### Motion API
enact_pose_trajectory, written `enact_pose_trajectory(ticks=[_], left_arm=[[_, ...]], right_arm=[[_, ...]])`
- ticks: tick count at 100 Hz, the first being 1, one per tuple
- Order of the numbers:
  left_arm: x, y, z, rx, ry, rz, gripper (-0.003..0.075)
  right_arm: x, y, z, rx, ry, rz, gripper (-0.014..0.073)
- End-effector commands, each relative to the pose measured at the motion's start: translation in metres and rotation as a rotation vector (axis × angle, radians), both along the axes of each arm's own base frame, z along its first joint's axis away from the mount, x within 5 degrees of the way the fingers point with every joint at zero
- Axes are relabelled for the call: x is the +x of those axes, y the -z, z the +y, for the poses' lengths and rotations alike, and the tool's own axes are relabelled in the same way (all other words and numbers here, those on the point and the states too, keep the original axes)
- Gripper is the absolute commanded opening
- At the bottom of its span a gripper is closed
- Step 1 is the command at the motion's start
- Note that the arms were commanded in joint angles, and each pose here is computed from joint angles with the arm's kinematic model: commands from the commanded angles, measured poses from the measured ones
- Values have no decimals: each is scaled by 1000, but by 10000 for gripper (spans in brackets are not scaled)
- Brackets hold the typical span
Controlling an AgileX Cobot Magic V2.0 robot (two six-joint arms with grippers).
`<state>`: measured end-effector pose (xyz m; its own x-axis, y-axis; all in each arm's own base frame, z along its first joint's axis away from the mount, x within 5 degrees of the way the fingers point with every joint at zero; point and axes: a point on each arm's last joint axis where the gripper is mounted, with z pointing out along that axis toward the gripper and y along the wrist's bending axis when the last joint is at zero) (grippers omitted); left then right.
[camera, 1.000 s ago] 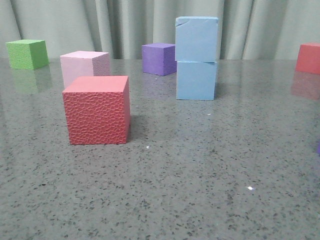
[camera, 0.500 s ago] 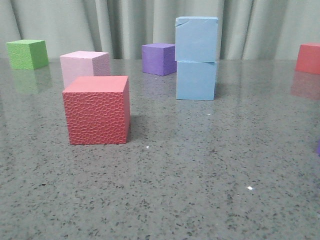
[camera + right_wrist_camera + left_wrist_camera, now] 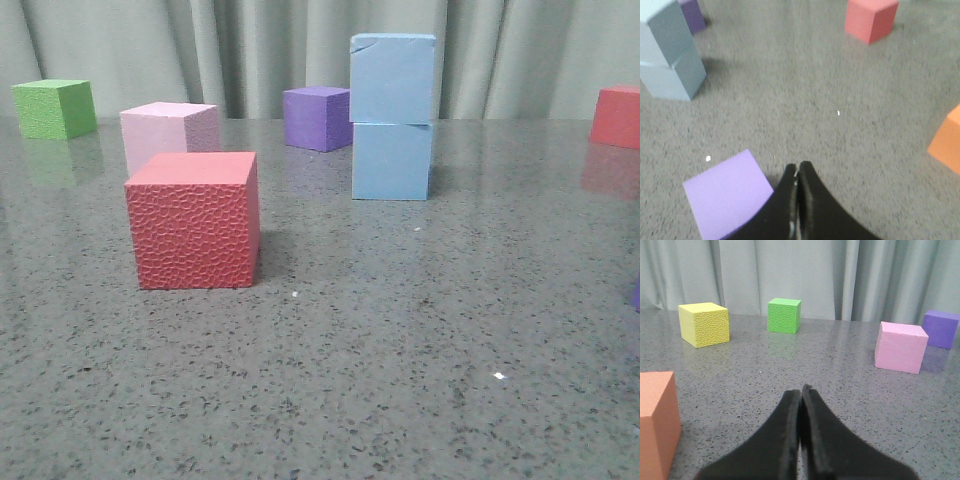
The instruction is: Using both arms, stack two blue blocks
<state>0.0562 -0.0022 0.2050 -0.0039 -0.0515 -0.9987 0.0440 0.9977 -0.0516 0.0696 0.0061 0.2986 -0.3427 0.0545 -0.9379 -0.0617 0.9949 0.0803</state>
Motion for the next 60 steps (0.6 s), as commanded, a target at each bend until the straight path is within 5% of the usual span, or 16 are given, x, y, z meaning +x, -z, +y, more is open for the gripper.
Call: enact_pose_trajectory(ticks=[1,33,60], left_arm=[[-1,5,-1,-8,16,-72,-19],[-1,5,-1,-8,16,-72,-19],[-1,5,-1,-8,16,-72,-19]], right_arm=[[-4,-4,-1,13,2,-204,-69],[-25,46,-2,32,-3,-408,-69],[-20,73,-4,23,42,-403,-69]])
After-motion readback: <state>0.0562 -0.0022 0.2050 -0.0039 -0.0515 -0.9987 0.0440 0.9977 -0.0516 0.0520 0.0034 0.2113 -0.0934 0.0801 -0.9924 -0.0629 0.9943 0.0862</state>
